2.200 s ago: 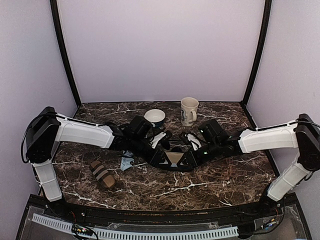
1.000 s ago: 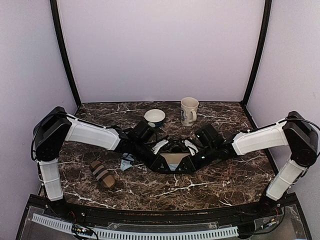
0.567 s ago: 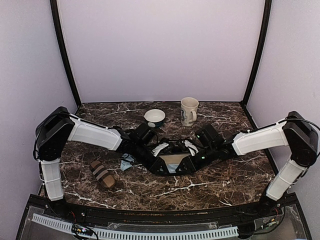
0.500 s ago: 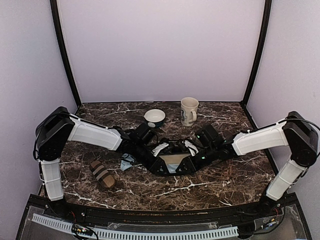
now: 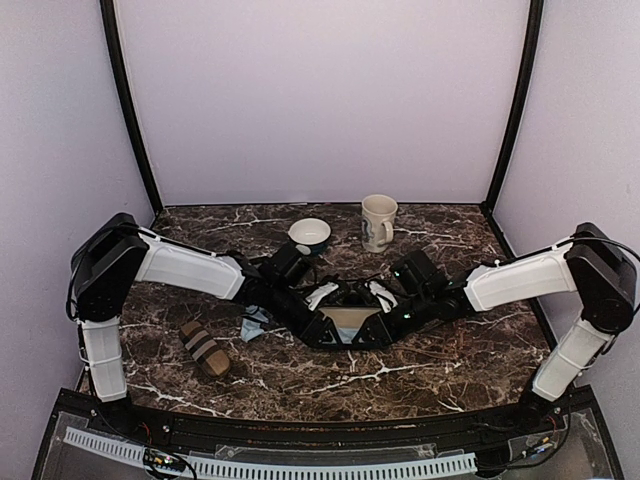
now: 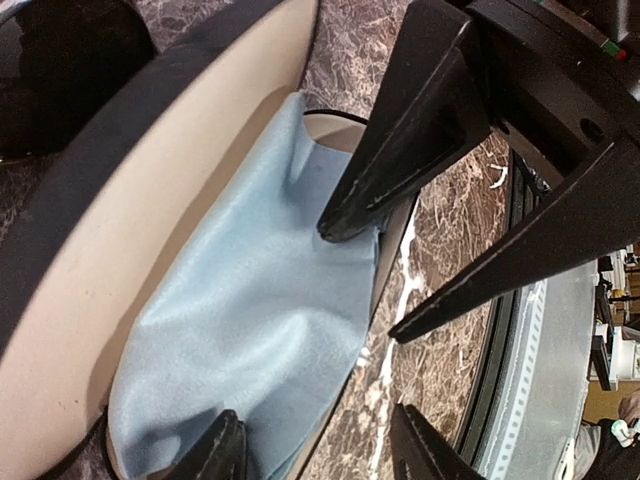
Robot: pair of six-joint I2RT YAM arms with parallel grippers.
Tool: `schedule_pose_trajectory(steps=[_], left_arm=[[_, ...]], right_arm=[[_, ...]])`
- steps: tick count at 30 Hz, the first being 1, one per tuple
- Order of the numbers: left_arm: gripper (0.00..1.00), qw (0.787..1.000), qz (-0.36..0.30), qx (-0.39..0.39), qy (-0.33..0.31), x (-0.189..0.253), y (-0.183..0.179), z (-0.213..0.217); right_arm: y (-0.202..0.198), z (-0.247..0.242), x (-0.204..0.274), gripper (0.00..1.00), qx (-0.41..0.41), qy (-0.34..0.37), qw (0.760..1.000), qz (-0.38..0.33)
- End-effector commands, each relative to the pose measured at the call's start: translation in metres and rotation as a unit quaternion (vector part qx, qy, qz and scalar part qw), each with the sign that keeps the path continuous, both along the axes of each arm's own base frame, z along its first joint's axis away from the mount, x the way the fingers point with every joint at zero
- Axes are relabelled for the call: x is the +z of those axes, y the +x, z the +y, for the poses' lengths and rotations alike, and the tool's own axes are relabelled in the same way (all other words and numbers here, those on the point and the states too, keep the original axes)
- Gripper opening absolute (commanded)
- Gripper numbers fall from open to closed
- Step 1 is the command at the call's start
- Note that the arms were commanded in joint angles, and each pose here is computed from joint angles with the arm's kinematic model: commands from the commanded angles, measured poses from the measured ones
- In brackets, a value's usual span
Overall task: Organize the sunglasses
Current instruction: Adjust the folded cleaning cloth on the sunglasses case.
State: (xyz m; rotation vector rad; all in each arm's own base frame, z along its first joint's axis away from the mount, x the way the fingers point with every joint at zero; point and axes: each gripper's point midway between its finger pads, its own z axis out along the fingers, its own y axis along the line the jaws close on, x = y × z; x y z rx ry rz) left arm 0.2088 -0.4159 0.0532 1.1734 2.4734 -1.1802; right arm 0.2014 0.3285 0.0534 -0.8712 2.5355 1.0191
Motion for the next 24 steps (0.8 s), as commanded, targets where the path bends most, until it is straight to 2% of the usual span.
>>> schedule_pose_trajectory(steps=[1, 17, 24], left_arm=[[0.51, 0.999, -0.025, 0.001, -0.035, 0.032, 0.006, -0.01], [0.51, 0.996, -0.065, 0.009, -0.06, 0.074, 0.012, -0.011], [0.53, 0.988, -0.126, 0.081, -0.043, 0.092, 0.047, 0.005]], right_arm=[[0.004, -0.001, 0.015, 0.4, -0.008, 0.015, 1.0, -0.019], [0.014, 0.003, 0.042, 0.39, -0.021, 0.034, 0.998, -0.041], [0.044, -0.009, 0.071, 0.4, -0.081, 0.044, 0.993, -0.078]])
